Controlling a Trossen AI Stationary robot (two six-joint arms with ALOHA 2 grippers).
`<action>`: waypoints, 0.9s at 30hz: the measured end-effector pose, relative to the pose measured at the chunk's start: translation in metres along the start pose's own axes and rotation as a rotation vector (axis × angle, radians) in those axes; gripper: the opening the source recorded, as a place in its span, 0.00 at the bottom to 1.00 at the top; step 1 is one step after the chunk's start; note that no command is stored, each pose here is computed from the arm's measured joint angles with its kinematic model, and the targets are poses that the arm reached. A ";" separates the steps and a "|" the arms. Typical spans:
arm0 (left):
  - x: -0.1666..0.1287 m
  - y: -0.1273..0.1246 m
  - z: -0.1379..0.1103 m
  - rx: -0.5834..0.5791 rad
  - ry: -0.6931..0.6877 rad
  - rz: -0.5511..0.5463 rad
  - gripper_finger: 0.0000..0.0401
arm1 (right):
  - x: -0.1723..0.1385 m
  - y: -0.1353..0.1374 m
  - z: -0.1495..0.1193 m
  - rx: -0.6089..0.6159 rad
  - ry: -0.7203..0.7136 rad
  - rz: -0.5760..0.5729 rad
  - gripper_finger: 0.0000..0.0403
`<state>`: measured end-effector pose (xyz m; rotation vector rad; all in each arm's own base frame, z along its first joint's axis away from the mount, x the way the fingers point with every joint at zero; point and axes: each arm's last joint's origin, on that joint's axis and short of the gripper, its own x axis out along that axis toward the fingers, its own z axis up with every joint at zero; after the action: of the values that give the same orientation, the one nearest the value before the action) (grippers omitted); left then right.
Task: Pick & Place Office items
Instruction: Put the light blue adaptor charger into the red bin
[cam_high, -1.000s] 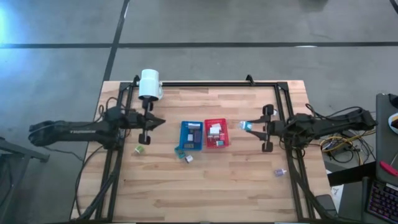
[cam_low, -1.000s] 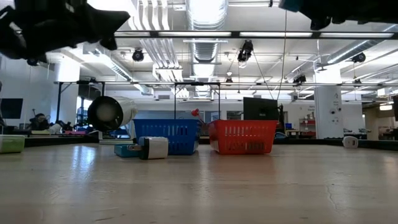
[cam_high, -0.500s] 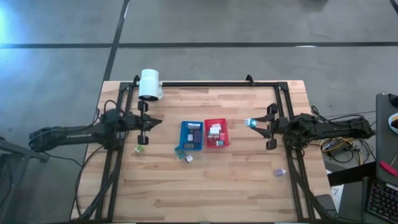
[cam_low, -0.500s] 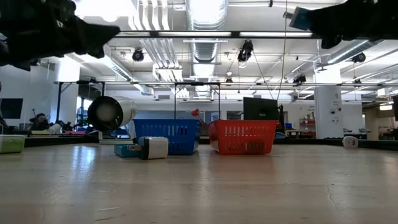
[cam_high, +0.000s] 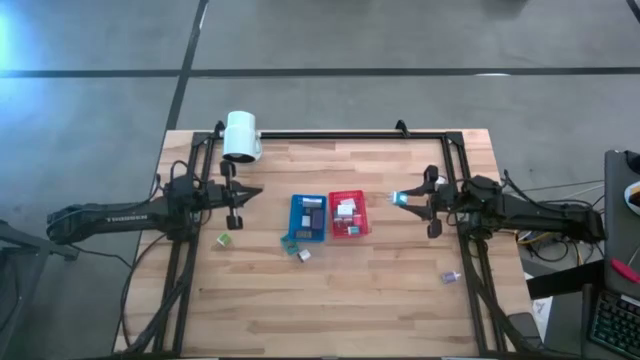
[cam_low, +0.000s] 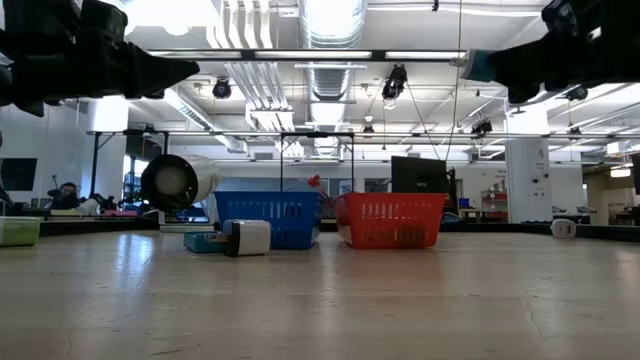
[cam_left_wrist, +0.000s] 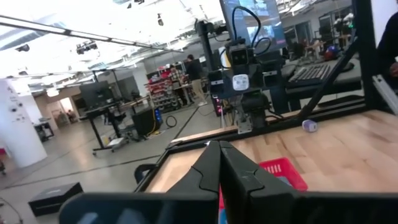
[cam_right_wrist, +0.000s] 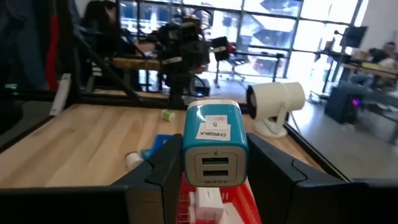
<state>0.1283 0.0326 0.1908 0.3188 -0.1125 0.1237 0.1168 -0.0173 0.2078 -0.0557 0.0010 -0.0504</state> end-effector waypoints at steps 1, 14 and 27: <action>0.000 0.000 0.000 0.005 0.002 0.006 0.02 | 0.000 -0.001 -0.001 -0.001 -0.006 0.010 0.34; 0.000 0.001 -0.001 0.006 0.014 0.031 0.02 | -0.003 -0.008 -0.007 0.027 -0.001 -0.024 0.34; 0.000 0.001 -0.001 0.007 0.015 0.032 0.03 | 0.018 -0.012 -0.002 0.095 0.130 -0.052 0.34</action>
<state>0.1281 0.0336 0.1898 0.3229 -0.1026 0.1581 0.1346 -0.0299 0.2067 0.0432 0.1275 -0.1064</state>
